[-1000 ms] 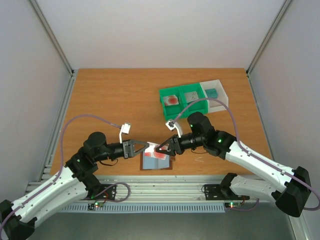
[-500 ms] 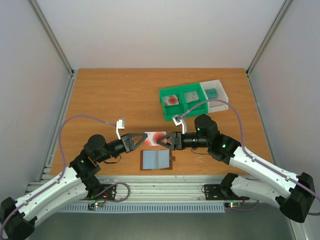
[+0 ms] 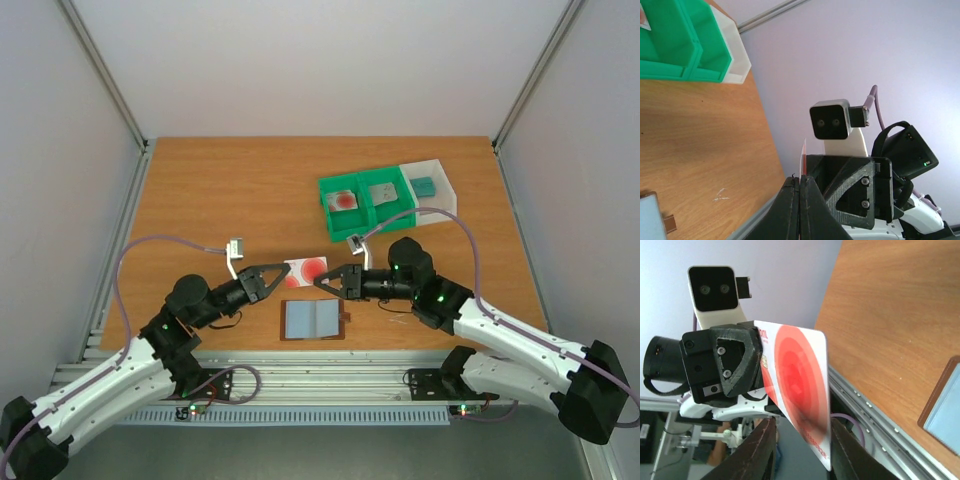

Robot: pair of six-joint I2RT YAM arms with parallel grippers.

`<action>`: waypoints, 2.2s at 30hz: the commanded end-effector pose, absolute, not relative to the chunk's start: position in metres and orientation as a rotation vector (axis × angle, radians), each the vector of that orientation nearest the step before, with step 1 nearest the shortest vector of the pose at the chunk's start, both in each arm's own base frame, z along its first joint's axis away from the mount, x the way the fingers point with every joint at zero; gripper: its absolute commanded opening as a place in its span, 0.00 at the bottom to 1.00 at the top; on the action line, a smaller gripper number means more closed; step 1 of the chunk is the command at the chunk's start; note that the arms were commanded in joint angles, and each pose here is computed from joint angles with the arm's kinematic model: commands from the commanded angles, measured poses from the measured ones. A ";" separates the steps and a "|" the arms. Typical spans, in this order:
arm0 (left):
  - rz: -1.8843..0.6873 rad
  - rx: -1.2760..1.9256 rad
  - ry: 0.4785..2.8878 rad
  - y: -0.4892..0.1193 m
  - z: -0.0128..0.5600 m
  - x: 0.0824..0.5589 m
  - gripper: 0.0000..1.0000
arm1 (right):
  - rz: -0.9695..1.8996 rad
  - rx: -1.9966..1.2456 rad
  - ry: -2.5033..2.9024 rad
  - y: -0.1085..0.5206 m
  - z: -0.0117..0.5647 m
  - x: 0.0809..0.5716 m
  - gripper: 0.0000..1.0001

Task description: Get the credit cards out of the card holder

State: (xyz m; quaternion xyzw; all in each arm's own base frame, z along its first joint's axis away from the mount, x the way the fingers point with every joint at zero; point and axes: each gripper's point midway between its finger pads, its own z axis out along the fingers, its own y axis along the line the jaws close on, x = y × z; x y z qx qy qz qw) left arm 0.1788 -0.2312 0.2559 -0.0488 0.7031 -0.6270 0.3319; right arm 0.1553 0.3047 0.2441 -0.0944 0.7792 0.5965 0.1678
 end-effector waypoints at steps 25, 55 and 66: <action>-1.640 -0.165 1.767 -0.223 0.262 0.182 0.01 | 1.720 -0.074 2.069 0.292 0.254 0.172 0.01; -1.093 -0.099 2.281 -0.198 0.162 0.177 0.99 | 0.921 -0.012 2.361 0.209 0.220 0.267 0.01; -0.970 -0.045 2.406 -0.190 0.134 0.169 0.99 | 0.761 0.035 2.454 0.185 0.189 0.358 0.01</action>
